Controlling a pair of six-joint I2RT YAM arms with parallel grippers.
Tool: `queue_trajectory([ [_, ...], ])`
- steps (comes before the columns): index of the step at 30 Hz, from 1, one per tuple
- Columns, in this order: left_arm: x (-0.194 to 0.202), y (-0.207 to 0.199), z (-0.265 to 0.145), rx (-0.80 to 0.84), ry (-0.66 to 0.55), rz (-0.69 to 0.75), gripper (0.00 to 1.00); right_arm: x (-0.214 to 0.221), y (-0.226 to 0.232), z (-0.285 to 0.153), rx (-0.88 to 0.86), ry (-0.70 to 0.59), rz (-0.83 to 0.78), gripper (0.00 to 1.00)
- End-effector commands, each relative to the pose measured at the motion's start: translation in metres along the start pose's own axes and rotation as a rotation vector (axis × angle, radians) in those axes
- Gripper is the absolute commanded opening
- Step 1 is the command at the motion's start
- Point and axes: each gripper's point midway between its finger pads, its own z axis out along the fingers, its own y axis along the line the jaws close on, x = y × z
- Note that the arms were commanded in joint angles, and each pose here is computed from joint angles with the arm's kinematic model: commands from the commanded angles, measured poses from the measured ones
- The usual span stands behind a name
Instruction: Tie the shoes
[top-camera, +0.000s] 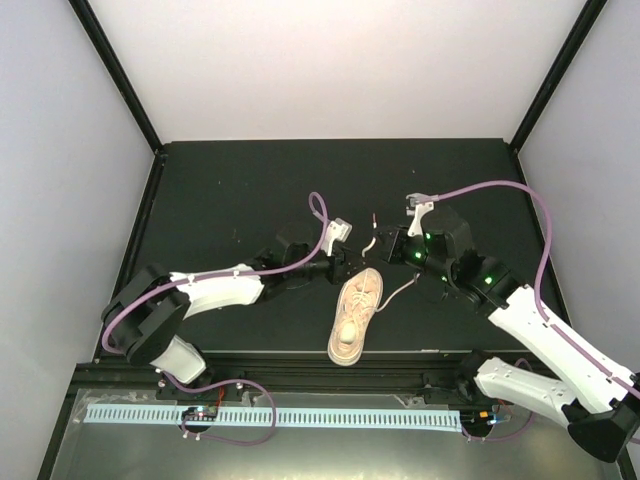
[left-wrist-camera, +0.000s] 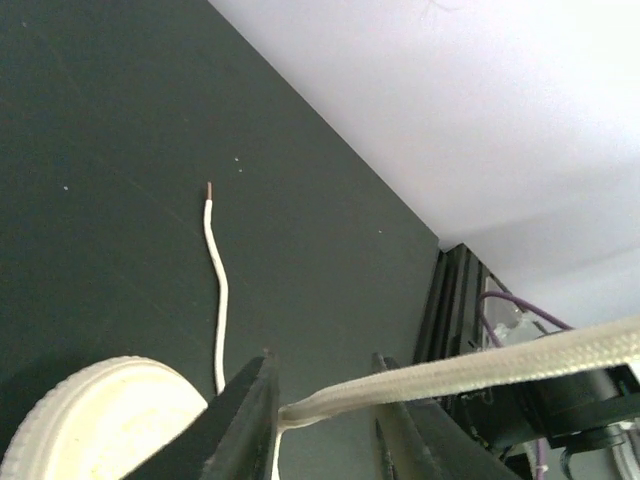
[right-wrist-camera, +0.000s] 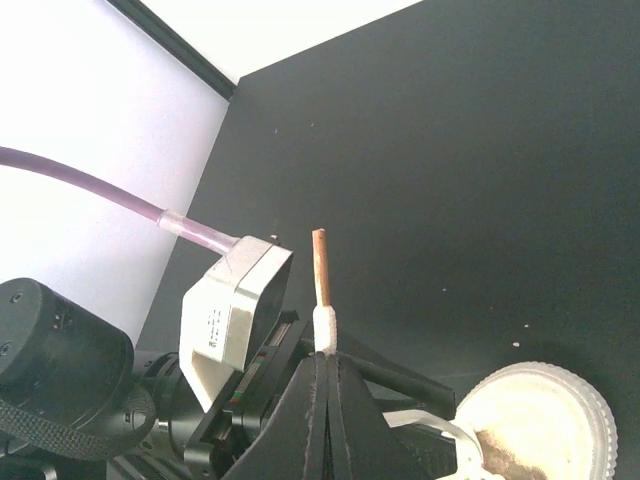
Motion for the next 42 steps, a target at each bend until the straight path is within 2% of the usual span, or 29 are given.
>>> queue_trajectory([
  [1, -0.016, -0.016, 0.006, 0.045, -0.048, 0.022, 0.24, -0.003, -0.005, -0.007, 0.013, -0.028, 0.024, 0.02],
  [4, -0.017, -0.022, 0.005, 0.061, -0.057, 0.019, 0.08, -0.003, -0.005, -0.008, 0.01, -0.031, 0.027, 0.02],
  [6, -0.016, -0.023, 0.0, 0.058, -0.06, 0.008, 0.02, -0.004, -0.007, -0.009, 0.022, -0.037, 0.025, 0.02],
  [10, -0.02, -0.026, -0.023, 0.003, -0.109, 0.016, 0.01, -0.004, -0.016, -0.01, 0.072, -0.041, -0.007, 0.02],
  [16, -0.027, -0.031, -0.062, -0.092, -0.158, 0.029, 0.02, 0.005, -0.024, 0.0, 0.124, 0.022, -0.051, 0.02],
  [20, -0.018, -0.029, -0.067, -0.1, -0.136, 0.016, 0.02, 0.015, -0.027, 0.012, 0.112, 0.051, -0.041, 0.06],
  [22, -0.011, -0.026, -0.065, -0.106, -0.104, -0.001, 0.02, 0.02, -0.03, 0.017, 0.114, 0.059, -0.036, 0.13],
  [26, 0.005, -0.013, -0.061, -0.144, -0.047, -0.054, 0.02, 0.028, -0.047, 0.022, 0.182, 0.081, -0.052, 0.43],
  [29, 0.017, 0.003, -0.064, -0.216, -0.011, -0.131, 0.02, 0.04, -0.065, 0.019, 0.285, 0.153, -0.094, 0.73],
  [32, 0.03, 0.012, -0.068, -0.253, 0.014, -0.205, 0.01, 0.053, -0.092, 0.016, 0.395, 0.208, -0.097, 0.89],
  [36, 0.044, 0.021, -0.075, -0.29, 0.024, -0.283, 0.02, 0.069, -0.138, 0.013, 0.456, 0.251, 0.013, 0.91],
  [42, 0.063, 0.036, -0.083, -0.344, 0.028, -0.403, 0.02, 0.087, -0.195, 0.014, 0.596, 0.284, 0.061, 0.92],
])
